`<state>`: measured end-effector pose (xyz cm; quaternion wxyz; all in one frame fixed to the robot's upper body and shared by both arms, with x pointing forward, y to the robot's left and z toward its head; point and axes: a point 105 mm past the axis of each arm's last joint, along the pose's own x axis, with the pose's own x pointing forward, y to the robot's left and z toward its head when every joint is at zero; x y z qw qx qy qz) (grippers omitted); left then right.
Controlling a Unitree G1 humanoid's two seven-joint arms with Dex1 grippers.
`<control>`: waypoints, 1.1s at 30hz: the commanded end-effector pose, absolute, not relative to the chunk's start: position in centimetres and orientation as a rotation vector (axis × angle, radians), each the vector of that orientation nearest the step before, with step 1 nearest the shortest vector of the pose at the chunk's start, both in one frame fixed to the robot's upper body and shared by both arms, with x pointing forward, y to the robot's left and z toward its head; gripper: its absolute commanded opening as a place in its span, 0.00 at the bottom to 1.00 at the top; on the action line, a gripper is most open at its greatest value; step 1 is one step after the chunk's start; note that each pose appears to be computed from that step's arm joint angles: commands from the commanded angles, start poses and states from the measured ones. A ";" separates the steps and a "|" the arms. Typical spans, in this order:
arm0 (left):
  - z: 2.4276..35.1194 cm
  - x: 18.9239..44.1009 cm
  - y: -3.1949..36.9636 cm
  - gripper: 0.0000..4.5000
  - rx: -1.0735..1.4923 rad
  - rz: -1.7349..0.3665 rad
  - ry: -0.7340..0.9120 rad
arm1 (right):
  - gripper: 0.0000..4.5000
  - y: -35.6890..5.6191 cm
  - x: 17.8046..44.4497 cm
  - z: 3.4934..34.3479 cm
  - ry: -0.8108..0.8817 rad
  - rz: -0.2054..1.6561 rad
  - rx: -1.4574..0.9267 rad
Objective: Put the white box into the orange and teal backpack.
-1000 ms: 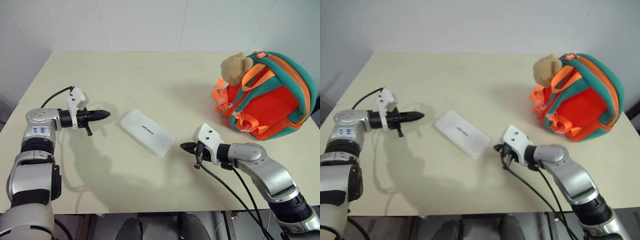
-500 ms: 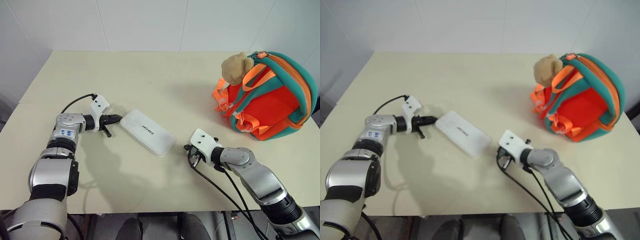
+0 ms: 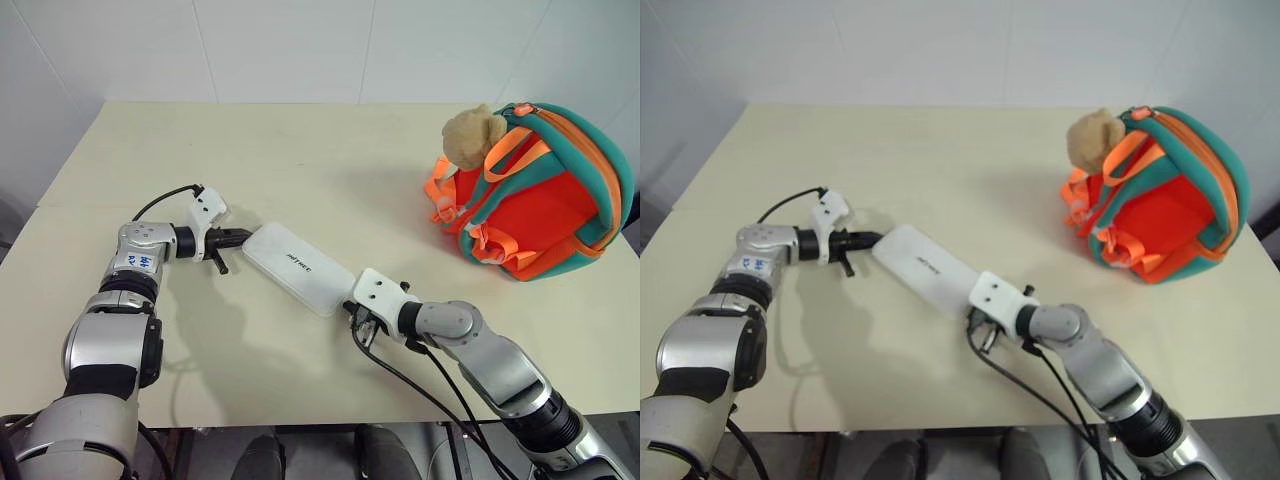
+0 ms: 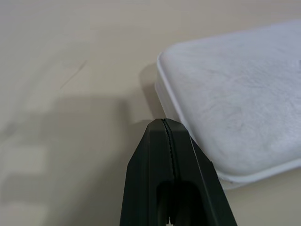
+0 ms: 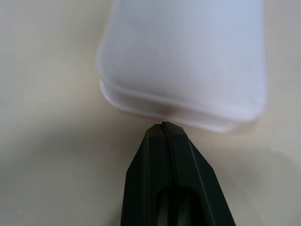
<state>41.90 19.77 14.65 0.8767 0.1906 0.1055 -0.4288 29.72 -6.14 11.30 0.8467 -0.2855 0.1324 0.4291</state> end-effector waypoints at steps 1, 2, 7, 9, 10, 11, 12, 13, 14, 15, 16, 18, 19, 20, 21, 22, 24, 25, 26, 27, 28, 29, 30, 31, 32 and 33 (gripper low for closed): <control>16.0 41.7 19.7 0.00 0.432 -0.933 0.181 | 0.03 -5.1 30.0 12.6 0.212 0.922 -0.601; 16.0 41.6 19.8 0.00 0.436 -0.942 0.183 | 0.03 -5.0 30.1 12.7 0.207 0.920 -0.602; 15.6 40.8 20.1 0.00 0.452 -0.997 0.212 | 0.03 -4.9 30.6 13.0 0.190 0.909 -0.621; 15.4 40.5 20.2 0.00 0.457 -1.017 0.224 | 0.03 -5.1 30.7 13.1 0.187 0.909 -0.642; 15.2 40.4 20.2 0.00 0.460 -1.029 0.232 | 0.03 -5.1 30.7 13.2 0.186 0.910 -0.650; 15.1 40.2 20.2 0.00 0.462 -1.044 0.238 | 0.03 -5.2 30.8 13.3 0.185 0.910 -0.656; 15.0 40.0 20.3 0.00 0.464 -1.059 0.243 | 0.03 -5.2 30.8 13.3 0.184 0.910 -0.660; 14.9 39.7 20.3 0.00 0.465 -1.075 0.245 | 0.03 -5.4 30.8 13.4 0.185 0.908 -0.667; 14.9 39.6 20.3 0.00 0.466 -1.085 0.246 | 0.03 -5.5 30.8 13.4 0.186 0.907 -0.673; 14.8 39.4 20.3 0.00 0.466 -1.101 0.252 | 0.03 -5.7 30.9 13.5 0.187 0.904 -0.679; 14.7 39.2 20.3 0.00 0.466 -1.113 0.255 | 0.03 -5.8 30.9 13.5 0.188 0.903 -0.682; 14.6 39.0 20.4 0.00 0.465 -1.129 0.263 | 0.03 -6.0 31.0 13.6 0.190 0.899 -0.689; 14.6 38.8 20.4 0.00 0.466 -1.135 0.264 | 0.03 -6.1 31.0 13.6 0.190 0.898 -0.694; 14.4 38.5 20.4 0.00 0.468 -1.155 0.271 | 0.03 -6.4 31.1 13.7 0.191 0.896 -0.704; 14.2 38.3 20.4 0.00 0.470 -1.173 0.277 | 0.03 -6.6 31.2 13.8 0.191 0.896 -0.713; 14.0 38.0 20.3 0.00 0.470 -1.191 0.285 | 0.03 -6.8 31.2 13.9 0.190 0.898 -0.720; 13.8 37.5 20.2 0.00 0.467 -1.220 0.295 | 0.03 -7.0 31.3 14.1 0.188 0.900 -0.728; 13.7 37.4 20.1 0.00 0.468 -1.229 0.294 | 0.03 -7.1 31.4 14.1 0.188 0.901 -0.733; 13.6 37.3 20.0 0.00 0.469 -1.234 0.292 | 0.03 -7.2 31.4 14.2 0.188 0.901 -0.741; 13.5 37.1 19.9 0.00 0.468 -1.243 0.295 | 0.03 -7.2 31.5 14.2 0.187 0.903 -0.748; 13.5 36.8 19.8 0.00 0.465 -1.256 0.297 | 0.03 -7.2 31.6 14.3 0.185 0.903 -0.750; 13.4 36.6 19.6 0.00 0.462 -1.269 0.297 | 0.03 -7.2 31.6 14.4 0.183 0.904 -0.749; 13.4 36.4 19.4 0.00 0.460 -1.276 0.295 | 0.03 -7.2 31.6 14.4 0.182 0.906 -0.749; 13.4 36.2 19.3 0.00 0.459 -1.282 0.292 | 0.03 -7.2 31.5 14.4 0.182 0.910 -0.750; 13.4 36.0 19.2 0.00 0.458 -1.283 0.290 | 0.03 -7.1 31.5 14.4 0.182 0.912 -0.752; 13.3 35.8 19.0 0.00 0.459 -1.287 0.287 | 0.03 -7.1 31.4 14.4 0.183 0.919 -0.751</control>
